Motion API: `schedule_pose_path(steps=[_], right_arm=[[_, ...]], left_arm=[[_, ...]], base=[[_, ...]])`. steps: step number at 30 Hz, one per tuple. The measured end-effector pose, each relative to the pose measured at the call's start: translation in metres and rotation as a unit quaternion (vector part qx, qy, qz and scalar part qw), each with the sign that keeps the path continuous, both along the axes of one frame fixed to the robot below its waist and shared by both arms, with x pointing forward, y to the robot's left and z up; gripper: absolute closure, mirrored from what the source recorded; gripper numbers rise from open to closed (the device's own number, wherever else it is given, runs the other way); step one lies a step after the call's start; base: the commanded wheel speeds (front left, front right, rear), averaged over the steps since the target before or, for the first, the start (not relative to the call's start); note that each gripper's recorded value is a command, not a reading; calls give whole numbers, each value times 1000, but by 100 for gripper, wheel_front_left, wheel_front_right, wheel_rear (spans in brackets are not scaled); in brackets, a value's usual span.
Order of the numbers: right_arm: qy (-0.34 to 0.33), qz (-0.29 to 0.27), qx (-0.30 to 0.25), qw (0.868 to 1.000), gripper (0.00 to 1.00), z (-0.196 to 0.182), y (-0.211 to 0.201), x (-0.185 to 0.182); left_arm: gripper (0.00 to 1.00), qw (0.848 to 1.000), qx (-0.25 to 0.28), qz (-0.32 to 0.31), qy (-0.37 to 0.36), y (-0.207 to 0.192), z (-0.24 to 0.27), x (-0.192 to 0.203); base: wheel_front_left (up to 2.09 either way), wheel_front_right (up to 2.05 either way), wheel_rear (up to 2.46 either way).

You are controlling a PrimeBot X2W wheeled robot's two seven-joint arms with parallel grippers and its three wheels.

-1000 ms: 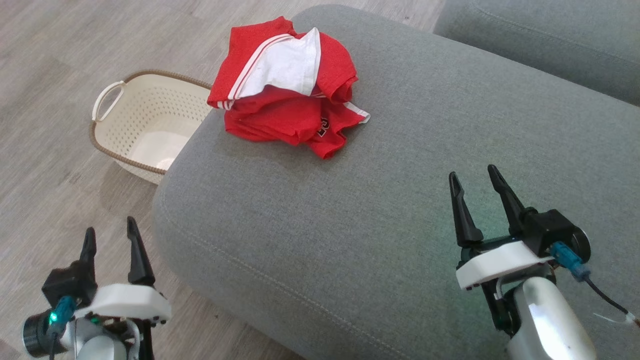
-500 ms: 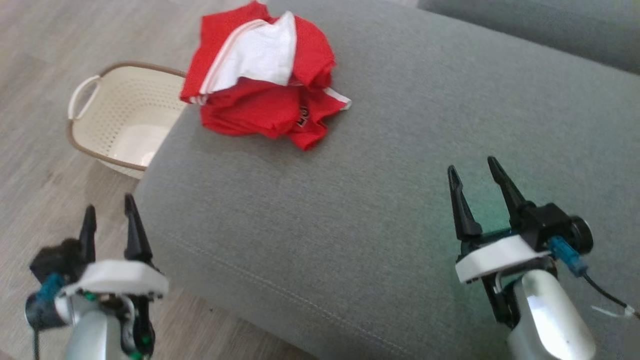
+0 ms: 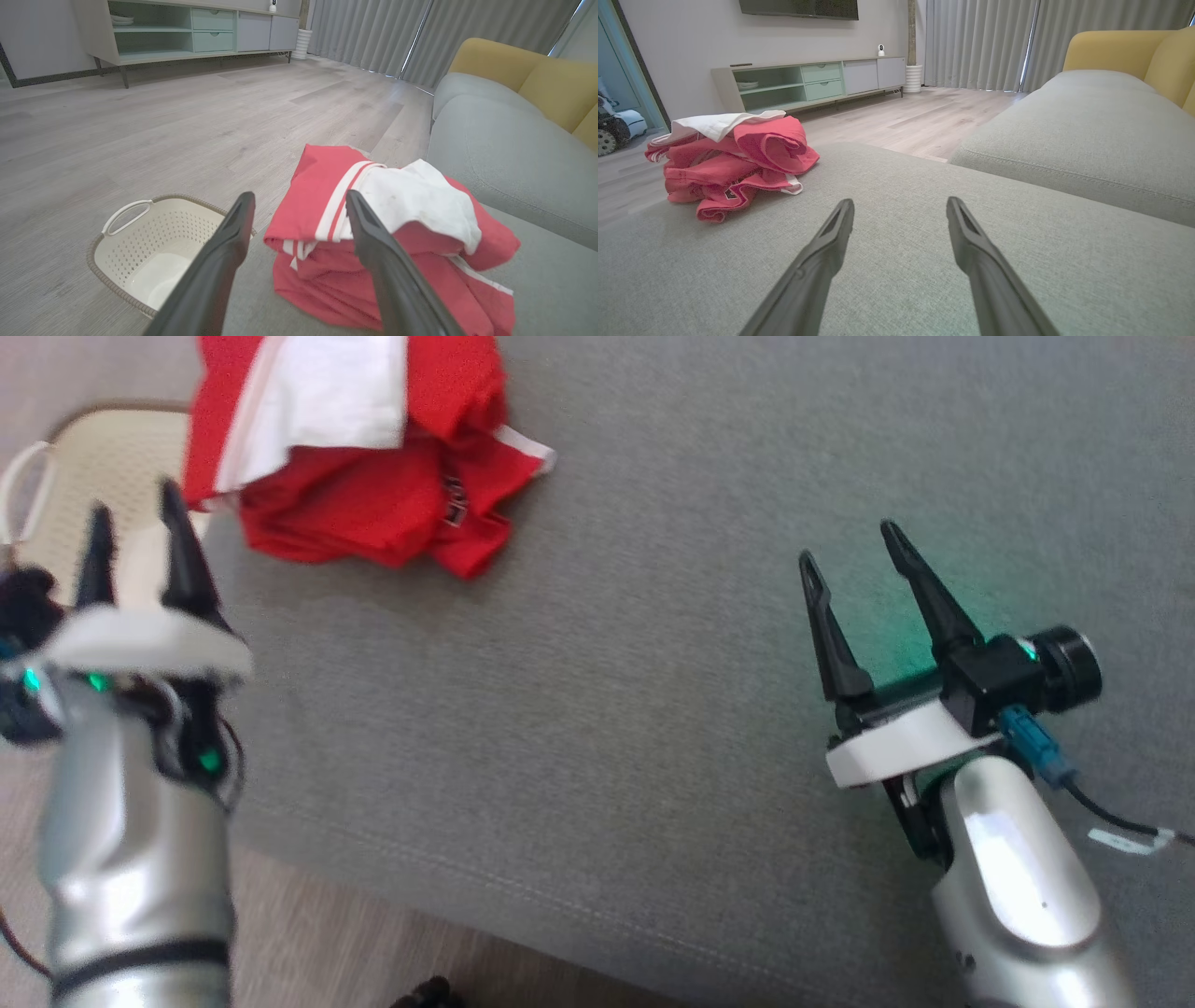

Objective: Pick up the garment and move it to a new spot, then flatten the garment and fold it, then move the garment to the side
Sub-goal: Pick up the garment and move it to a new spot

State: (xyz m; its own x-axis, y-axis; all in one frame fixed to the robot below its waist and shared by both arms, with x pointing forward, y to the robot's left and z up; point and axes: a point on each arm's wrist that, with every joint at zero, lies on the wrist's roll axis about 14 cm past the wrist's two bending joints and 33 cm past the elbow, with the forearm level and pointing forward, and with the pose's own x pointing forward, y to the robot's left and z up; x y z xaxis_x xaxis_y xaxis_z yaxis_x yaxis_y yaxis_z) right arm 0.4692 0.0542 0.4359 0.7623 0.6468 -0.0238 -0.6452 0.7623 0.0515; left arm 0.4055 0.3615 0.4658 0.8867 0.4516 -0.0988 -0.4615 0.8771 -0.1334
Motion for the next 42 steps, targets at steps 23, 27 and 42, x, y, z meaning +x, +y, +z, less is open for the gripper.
schedule_pose_path(steps=[23,27,42], right_arm=[[31,-46,-13,998,0,-39,-41,26],[31,-54,-12,998,0,-35,-46,26],[17,-88,8,996,0,3,-71,7]], left_arm=[[100,971,-6,-97,216,-16,-104,85],[100,972,-13,-98,215,-19,-102,83],[100,979,79,-184,36,-66,32,145]], base=[[0,0,0],[0,0,0],[0,0,0]])
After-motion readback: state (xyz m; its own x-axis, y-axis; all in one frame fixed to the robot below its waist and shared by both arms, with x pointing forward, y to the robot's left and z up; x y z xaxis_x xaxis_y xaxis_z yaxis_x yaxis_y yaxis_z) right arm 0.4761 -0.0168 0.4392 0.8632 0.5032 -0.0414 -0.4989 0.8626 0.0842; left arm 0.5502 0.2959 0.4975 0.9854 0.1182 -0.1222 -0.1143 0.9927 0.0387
